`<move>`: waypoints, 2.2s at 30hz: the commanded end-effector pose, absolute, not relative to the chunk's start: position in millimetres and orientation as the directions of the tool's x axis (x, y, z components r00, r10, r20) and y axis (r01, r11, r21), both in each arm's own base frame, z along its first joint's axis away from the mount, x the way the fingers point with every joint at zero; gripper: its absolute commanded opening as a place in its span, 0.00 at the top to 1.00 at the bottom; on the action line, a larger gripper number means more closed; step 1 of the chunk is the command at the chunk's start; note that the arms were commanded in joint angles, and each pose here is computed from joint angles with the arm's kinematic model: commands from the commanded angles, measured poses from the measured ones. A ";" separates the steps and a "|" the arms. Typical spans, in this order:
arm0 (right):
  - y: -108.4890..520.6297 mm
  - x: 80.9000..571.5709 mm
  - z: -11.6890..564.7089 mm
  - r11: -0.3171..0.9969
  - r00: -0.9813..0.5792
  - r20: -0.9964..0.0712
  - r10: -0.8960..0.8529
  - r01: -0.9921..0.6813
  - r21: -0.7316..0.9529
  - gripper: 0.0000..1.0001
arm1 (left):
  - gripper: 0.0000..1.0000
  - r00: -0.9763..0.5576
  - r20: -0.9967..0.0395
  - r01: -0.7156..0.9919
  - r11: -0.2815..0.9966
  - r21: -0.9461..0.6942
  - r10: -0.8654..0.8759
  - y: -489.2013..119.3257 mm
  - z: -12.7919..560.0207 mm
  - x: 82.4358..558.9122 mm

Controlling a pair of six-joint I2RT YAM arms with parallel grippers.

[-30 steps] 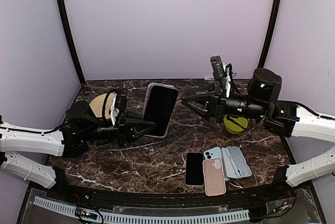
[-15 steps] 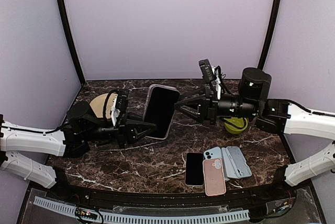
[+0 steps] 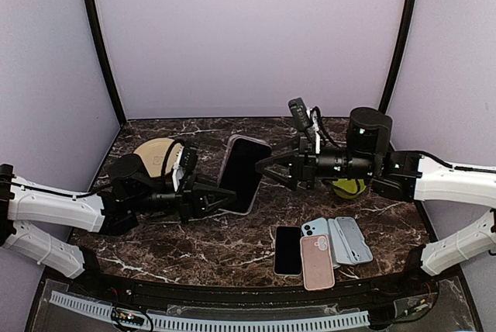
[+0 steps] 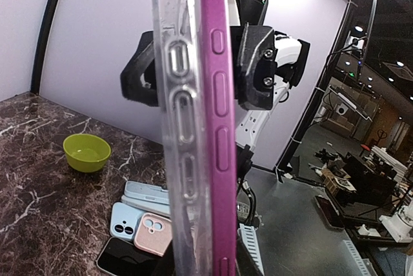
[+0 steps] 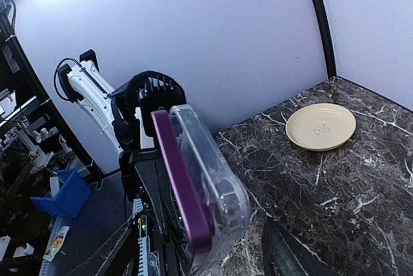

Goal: Put the phone into the phone case
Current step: Place the phone with the phone case at the center of the board.

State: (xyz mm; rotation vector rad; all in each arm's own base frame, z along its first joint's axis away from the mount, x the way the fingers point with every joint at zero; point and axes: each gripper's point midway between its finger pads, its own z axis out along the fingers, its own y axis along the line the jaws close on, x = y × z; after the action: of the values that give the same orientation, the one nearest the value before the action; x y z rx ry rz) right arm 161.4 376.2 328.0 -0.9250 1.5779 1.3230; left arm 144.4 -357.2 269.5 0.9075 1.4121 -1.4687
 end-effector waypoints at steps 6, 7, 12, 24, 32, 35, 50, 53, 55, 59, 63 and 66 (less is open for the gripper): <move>382.4 169.5 290.2 0.154 -0.443 -0.896 -0.022 -0.887 0.435 0.52 | 1.00 -0.420 -0.900 0.907 -0.055 -0.416 -0.115 -355.8 262.2 131.5; 382.4 169.9 284.9 0.149 -0.459 -0.888 -0.019 -0.880 0.452 0.56 | 1.00 -0.435 -0.894 0.901 -0.049 -0.432 -0.109 -356.4 257.0 132.8; 387.1 173.2 259.7 0.124 -0.531 -0.847 -0.024 -0.842 0.525 0.68 | 1.00 -0.522 -0.846 0.852 -0.034 -0.522 -0.105 -357.1 237.3 141.2; 396.6 198.4 205.8 0.200 -0.679 -0.731 -0.068 -0.727 0.657 0.95 | 0.97 -0.749 -0.646 0.659 -0.061 -0.750 -0.148 -359.5 183.3 177.9; 400.5 224.7 141.0 0.359 -0.800 -0.583 -0.141 -0.590 0.723 0.97 | 0.75 -0.843 -0.518 0.491 0.186 -0.851 -0.146 -368.8 119.3 214.4; 395.2 235.1 125.2 0.389 -0.832 -0.539 -0.129 -0.543 0.744 0.97 | 0.73 -0.842 -0.532 0.484 0.316 -0.816 -0.084 -370.6 96.2 222.7; 378.5 263.7 50.9 0.529 -0.914 -0.382 -0.136 -0.393 0.752 0.90 | 0.57 -0.937 -0.348 0.263 0.598 -0.757 -0.027 -363.7 18.3 243.2; 372.6 268.9 40.3 0.559 -0.917 -0.376 -0.133 -0.383 0.735 0.88 | 0.53 -0.939 -0.341 0.241 0.643 -0.727 -0.033 -358.7 11.7 246.6; 369.7 272.3 32.6 0.577 -0.920 -0.366 -0.138 -0.375 0.725 0.88 | 0.51 -0.942 -0.335 0.237 0.661 -0.712 -0.023 -357.6 8.4 247.0; 366.9 277.0 21.9 0.618 -0.921 -0.356 -0.158 -0.373 0.692 0.85 | 0.47 -0.946 -0.323 0.222 0.712 -0.666 -0.008 -352.2 3.3 249.3; 360.1 287.0 18.2 0.686 -0.915 -0.365 -0.174 -0.379 0.621 0.80 | 0.46 -0.940 -0.342 0.232 0.753 -0.615 0.010 -344.1 5.5 251.9; 356.3 290.5 15.1 0.717 -0.915 -0.359 -0.183 -0.374 0.588 0.76 | 0.45 -0.936 -0.352 0.245 0.771 -0.587 0.029 -340.9 7.0 252.9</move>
State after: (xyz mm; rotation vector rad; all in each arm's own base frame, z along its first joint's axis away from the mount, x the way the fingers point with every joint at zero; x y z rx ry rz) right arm 294.3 382.0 61.2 -0.4403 2.4768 1.2570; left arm 252.9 -374.5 34.7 0.2367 2.5146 -1.1946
